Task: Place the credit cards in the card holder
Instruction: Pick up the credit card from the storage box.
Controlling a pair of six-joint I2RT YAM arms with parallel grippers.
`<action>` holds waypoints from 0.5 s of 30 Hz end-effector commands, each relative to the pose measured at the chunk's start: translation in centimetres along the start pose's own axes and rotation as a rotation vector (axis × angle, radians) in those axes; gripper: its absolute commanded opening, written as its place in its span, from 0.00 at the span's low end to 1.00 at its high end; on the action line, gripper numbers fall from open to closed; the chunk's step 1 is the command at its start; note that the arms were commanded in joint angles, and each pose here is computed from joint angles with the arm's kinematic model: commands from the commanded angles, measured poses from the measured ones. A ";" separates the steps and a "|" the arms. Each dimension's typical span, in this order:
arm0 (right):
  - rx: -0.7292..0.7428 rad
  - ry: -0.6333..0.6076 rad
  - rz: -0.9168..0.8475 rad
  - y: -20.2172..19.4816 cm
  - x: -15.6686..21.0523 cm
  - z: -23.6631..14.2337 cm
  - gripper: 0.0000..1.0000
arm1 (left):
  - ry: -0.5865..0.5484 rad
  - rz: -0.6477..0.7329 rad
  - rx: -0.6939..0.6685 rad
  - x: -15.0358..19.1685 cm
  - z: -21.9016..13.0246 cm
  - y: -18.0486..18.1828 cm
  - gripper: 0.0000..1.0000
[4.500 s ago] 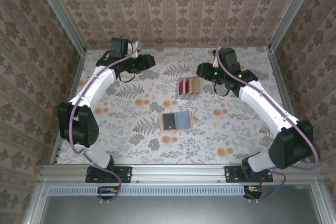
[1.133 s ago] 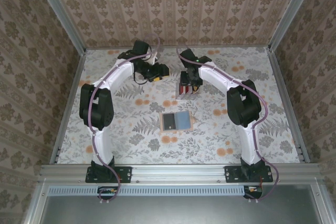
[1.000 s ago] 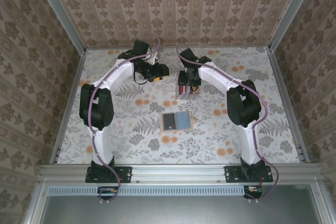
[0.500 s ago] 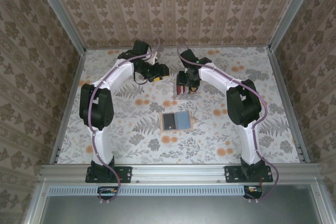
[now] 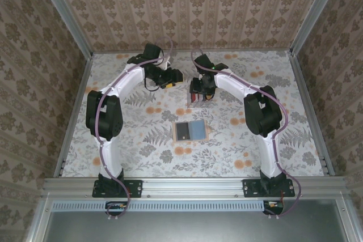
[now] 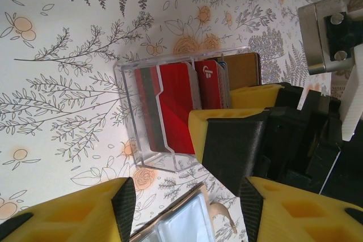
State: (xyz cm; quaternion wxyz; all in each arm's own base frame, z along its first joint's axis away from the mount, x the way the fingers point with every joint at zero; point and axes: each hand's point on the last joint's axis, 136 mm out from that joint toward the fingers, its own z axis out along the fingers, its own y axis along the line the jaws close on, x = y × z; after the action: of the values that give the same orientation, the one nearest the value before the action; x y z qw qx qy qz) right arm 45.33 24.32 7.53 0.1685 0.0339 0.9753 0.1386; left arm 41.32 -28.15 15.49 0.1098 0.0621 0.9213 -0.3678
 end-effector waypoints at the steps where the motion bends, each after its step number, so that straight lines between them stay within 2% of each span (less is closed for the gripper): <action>1: -0.034 -0.005 0.006 0.3 0.1 -1.2 0.50 | -0.014 0.027 0.017 -0.6 -0.9 -0.8 0.55; 15: -0.052 -0.039 0.012 0.4 -0.4 -2.5 0.49 | -0.017 0.028 0.017 -0.7 -1.1 -0.8 0.55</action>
State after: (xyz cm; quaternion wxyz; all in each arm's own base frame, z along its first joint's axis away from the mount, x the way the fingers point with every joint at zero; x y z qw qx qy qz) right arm 45.04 24.09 8.05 0.1767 0.0350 0.9723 0.1488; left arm 41.35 -28.12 15.50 0.1101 0.0618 0.9213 -0.3678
